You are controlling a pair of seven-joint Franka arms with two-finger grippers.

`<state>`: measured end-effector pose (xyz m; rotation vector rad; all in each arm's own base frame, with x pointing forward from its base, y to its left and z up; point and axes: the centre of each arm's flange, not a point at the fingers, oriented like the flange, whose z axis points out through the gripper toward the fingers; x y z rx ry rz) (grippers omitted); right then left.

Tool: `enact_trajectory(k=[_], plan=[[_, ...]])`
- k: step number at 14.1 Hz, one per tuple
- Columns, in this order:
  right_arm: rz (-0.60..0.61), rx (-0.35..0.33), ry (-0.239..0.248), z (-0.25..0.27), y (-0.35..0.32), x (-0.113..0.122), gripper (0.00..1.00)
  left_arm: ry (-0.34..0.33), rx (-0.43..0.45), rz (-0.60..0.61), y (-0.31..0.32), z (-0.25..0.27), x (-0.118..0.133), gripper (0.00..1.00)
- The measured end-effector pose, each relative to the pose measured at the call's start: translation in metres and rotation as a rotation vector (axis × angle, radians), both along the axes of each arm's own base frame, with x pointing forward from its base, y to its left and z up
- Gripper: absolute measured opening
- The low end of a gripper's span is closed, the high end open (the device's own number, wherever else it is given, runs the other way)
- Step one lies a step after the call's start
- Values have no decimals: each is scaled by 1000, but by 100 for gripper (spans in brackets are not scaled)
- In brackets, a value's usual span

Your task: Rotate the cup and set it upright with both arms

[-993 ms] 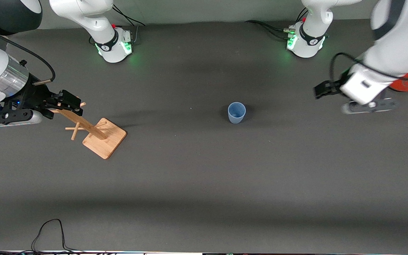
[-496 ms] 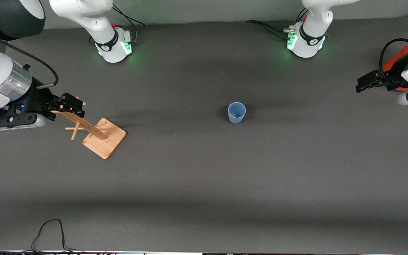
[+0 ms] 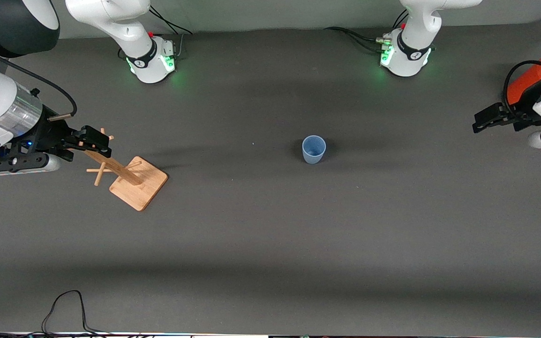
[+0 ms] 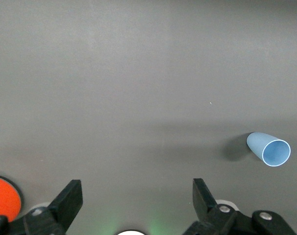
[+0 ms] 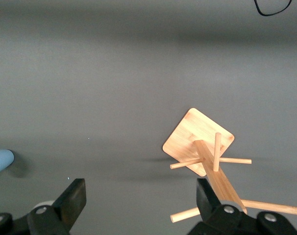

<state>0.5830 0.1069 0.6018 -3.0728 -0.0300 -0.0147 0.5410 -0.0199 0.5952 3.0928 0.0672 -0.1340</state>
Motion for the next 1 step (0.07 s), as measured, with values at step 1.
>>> enact_trajectory(k=[1], plan=[[0,0,0,0,0,0,100,0,1,-1,0,0,0,100]])
